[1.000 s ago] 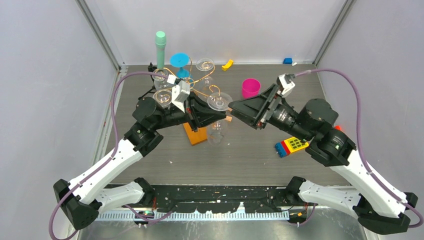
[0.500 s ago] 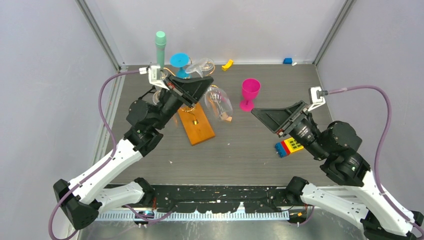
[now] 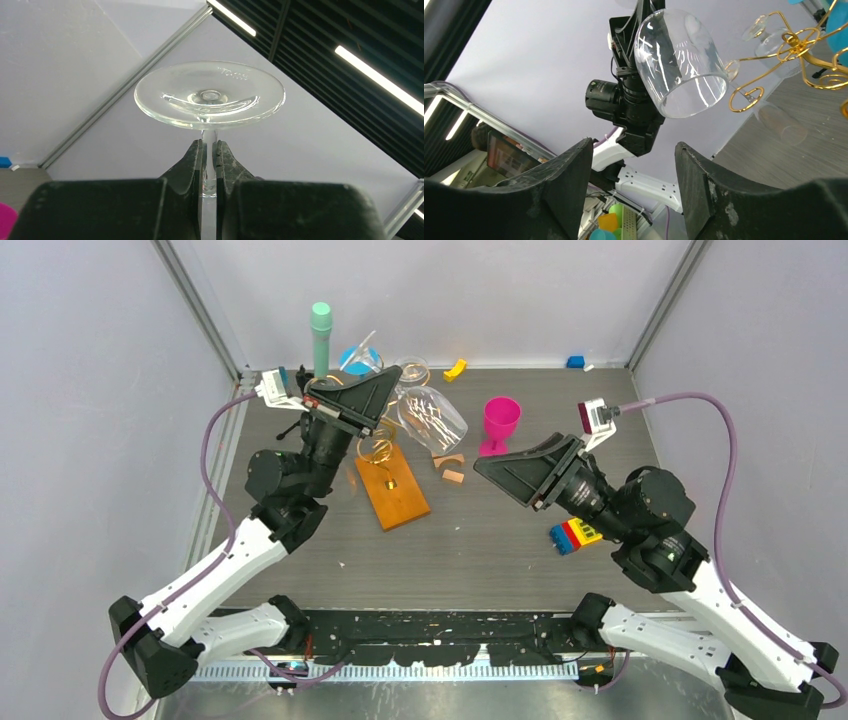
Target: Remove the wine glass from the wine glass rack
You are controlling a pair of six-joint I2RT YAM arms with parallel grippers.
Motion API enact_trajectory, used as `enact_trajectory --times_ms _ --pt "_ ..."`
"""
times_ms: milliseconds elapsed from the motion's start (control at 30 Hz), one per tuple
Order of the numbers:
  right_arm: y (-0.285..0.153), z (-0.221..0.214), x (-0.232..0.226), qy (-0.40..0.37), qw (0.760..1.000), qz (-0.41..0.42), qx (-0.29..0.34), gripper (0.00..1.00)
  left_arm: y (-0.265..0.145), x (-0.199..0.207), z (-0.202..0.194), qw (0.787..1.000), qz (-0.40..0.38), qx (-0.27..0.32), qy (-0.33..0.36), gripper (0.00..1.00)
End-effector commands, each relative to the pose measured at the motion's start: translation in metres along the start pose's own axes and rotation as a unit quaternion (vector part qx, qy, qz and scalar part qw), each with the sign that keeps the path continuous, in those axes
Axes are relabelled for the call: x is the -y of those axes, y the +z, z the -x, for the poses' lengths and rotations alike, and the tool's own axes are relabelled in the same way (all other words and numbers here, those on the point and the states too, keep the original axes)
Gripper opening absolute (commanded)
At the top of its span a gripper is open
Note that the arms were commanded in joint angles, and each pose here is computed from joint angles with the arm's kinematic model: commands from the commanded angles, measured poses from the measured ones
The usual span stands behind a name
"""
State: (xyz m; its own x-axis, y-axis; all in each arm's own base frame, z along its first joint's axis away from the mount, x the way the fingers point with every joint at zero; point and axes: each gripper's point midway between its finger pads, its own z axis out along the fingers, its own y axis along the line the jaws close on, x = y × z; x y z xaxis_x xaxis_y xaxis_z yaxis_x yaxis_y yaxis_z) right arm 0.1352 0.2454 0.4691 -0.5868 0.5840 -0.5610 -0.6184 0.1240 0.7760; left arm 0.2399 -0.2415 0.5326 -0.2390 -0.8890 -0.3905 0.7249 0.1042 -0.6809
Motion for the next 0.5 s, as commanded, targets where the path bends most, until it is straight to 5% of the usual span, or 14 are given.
enact_trajectory --times_ms 0,467 --pt "0.009 0.017 -0.029 0.011 0.999 0.043 0.021 0.64 0.002 0.033 0.025 0.996 -0.057 0.051 -0.044 0.0" --pt "0.042 0.024 -0.037 0.03 0.997 0.066 0.027 0.58 -0.002 0.036 0.03 0.995 -0.064 0.067 -0.038 0.0"
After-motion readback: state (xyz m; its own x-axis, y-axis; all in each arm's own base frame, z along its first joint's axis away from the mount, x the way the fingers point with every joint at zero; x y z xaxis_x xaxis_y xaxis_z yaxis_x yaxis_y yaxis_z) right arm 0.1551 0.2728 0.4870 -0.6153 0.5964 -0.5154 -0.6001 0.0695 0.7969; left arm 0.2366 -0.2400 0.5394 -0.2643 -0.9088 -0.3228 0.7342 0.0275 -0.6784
